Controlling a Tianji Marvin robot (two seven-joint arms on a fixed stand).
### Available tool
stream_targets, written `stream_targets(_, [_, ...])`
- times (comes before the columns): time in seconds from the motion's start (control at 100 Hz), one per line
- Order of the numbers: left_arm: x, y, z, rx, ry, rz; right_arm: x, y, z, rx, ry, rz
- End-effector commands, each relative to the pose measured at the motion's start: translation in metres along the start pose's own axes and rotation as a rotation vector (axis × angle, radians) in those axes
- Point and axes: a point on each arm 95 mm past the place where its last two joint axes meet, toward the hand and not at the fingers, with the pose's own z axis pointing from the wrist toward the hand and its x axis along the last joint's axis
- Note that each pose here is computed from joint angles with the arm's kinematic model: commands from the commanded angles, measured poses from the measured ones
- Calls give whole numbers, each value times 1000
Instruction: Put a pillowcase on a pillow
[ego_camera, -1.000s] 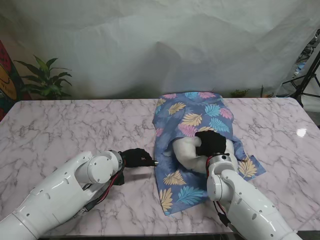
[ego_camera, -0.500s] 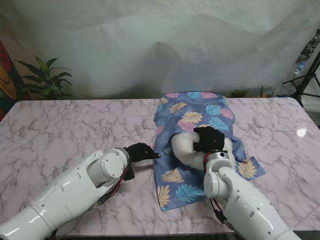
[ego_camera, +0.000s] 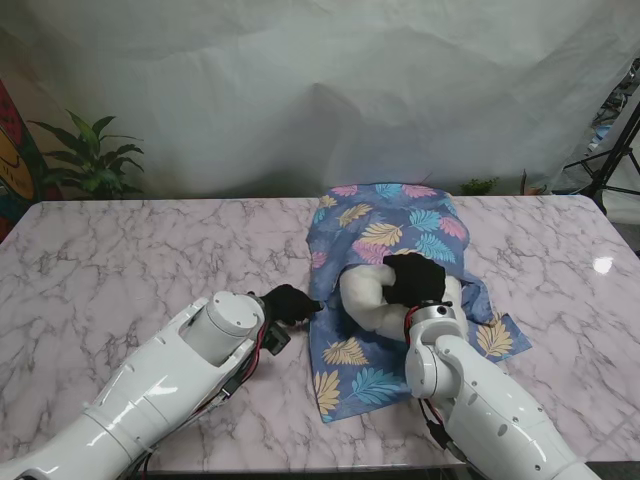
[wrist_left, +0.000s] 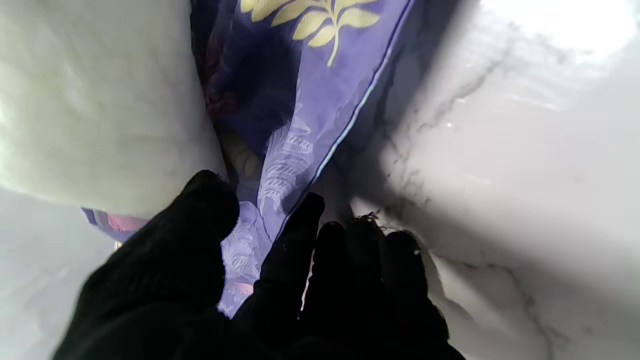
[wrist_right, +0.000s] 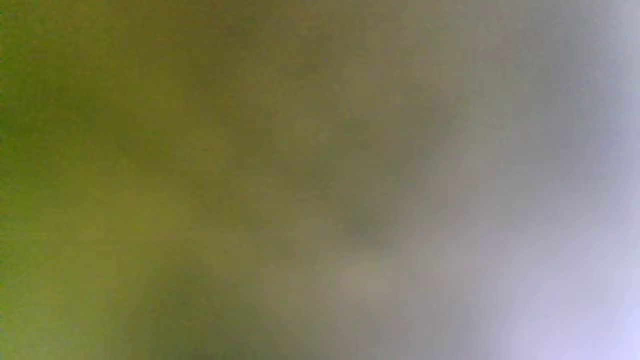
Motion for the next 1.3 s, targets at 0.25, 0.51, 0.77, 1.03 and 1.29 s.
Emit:
stream_targets(0.25, [-43, 35, 14, -65, -140, -23, 10, 4, 4, -24, 12, 22])
stream_targets(0.51, [-43, 40, 17, -52, -164, -140, 11, 4, 4, -25, 11, 30])
stream_targets(0.77, [-43, 46, 16, -72, -120, -332, 17, -6, 6, -25, 24, 38])
stream_targets(1.03, [-40, 53, -5, -202, 35, -365, 24, -19, 22, -39, 17, 27])
stream_targets(1.29, [-37, 67, -36, -343, 163, -385, 16, -29, 36, -28, -25, -2])
